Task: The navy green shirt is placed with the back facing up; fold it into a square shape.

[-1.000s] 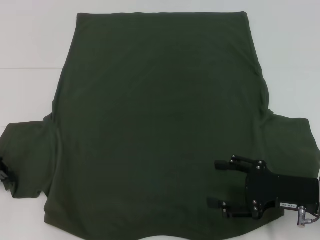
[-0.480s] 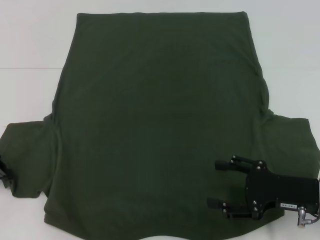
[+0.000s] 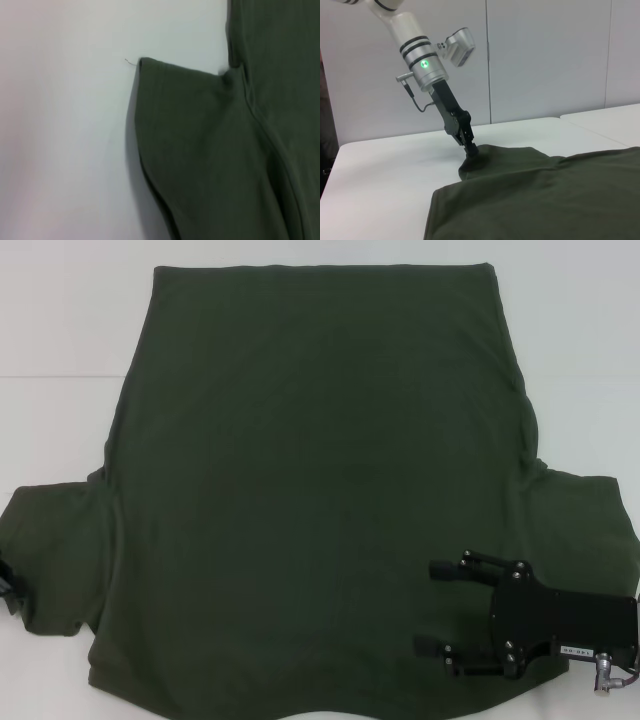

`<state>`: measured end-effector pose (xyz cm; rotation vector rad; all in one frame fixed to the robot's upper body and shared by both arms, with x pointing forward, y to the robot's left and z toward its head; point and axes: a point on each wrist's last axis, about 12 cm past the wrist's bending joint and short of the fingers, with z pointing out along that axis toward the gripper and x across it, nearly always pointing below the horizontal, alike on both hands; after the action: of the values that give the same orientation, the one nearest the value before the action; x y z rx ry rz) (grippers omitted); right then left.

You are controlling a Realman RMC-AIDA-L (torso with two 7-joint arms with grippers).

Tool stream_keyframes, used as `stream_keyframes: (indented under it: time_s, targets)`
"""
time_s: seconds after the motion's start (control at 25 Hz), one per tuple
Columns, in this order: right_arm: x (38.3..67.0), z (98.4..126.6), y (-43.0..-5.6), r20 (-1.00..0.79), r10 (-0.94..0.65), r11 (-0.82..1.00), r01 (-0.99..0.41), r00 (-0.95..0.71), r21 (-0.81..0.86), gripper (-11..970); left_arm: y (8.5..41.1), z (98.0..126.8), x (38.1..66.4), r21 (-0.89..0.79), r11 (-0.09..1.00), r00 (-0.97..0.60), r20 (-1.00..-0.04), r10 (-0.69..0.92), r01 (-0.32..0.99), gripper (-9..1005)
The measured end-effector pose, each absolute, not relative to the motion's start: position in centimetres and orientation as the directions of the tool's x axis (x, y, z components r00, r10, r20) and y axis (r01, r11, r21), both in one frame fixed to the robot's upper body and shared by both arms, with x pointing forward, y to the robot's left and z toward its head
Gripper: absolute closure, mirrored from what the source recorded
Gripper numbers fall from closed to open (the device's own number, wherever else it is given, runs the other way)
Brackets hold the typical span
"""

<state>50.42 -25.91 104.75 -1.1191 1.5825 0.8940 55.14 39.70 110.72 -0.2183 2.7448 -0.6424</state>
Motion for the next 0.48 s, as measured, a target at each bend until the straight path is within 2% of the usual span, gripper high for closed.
stream_keyframes:
  time_s: [0.48]
  targets:
    - [50.4, 104.8, -25.9, -0.964, -0.242, 0.308, -0.951, -0.112, 0.033, 47, 40.0, 112.0, 55.3, -0.507, 0.861, -0.919, -0.318, -0.232, -0.042, 996]
